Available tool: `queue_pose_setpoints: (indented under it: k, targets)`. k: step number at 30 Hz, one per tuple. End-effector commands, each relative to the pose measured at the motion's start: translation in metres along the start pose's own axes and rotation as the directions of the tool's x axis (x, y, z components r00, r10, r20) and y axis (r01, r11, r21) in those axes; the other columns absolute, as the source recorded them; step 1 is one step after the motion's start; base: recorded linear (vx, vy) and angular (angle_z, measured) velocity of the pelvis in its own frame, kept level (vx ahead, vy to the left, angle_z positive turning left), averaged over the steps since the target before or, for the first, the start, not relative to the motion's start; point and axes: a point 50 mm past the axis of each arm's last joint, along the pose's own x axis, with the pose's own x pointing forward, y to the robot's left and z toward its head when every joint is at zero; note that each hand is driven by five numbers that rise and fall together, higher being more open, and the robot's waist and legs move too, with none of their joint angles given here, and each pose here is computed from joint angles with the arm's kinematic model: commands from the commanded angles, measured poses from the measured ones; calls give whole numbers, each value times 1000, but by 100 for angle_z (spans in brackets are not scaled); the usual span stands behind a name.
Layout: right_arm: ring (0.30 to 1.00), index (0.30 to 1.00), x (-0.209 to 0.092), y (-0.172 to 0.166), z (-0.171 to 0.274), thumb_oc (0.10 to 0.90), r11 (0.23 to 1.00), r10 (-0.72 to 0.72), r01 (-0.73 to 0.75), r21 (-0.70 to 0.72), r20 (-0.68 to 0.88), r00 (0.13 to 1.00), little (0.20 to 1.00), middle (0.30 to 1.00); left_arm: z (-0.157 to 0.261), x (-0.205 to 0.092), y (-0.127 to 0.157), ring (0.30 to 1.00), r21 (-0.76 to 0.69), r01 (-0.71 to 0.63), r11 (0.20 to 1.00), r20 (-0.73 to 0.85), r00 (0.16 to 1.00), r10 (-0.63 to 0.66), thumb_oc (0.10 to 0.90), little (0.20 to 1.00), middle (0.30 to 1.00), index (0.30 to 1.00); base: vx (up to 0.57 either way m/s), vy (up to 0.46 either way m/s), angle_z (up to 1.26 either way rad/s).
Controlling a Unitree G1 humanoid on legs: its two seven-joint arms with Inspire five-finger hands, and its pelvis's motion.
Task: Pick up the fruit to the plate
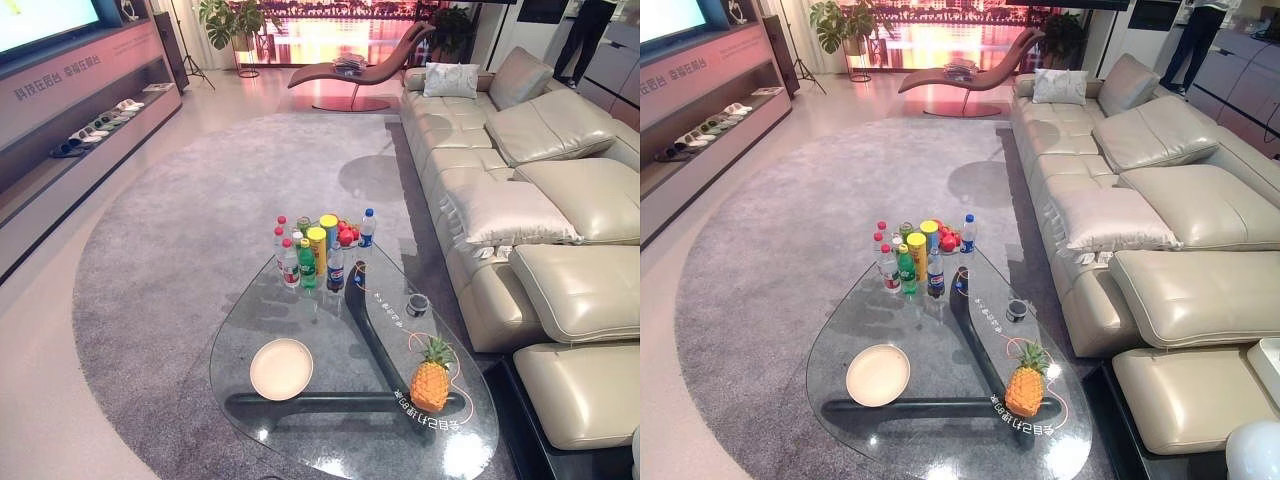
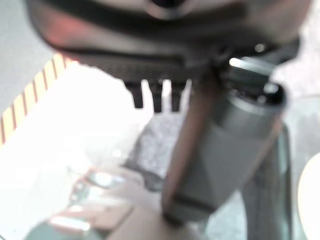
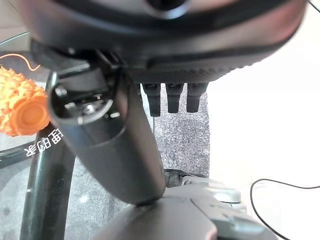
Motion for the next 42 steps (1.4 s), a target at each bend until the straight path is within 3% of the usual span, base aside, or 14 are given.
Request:
queue_pose_setpoints:
  k: [1,14,28,34,42]
  targets:
    - [900,900,0,6,3,800,998,3,-4,-69,-8,1000,900,900,18,0,-9,900,11,10,1000,32,999,-10,800,900,900,900,0,0,0]
    - [900,900,0,2,3,800,997,-77,77,-22,9,997,900,900,16,0,-5,900,11,-23,1000,39,999,23,800,900,900,900,0,0,0]
    - [900,900,-2,-33,18,800,908,-342,320,271,35,939,900,900,21,2,7,900,-21,-40,999,51,998,41,800,900,900,900,-13,-9,-1]
    - [900,900,-7,-45,42,800,848,-424,337,410,142,894,900,900,22,3,13,900,-6,-43,999,78,996,43,800,900,900,900,13,-46,0]
    - [900,900,-38,-50,123,800,782,-507,219,583,392,768,900,900,44,3,23,900,-44,-53,998,147,987,59,800,900,900,900,-77,-66,0]
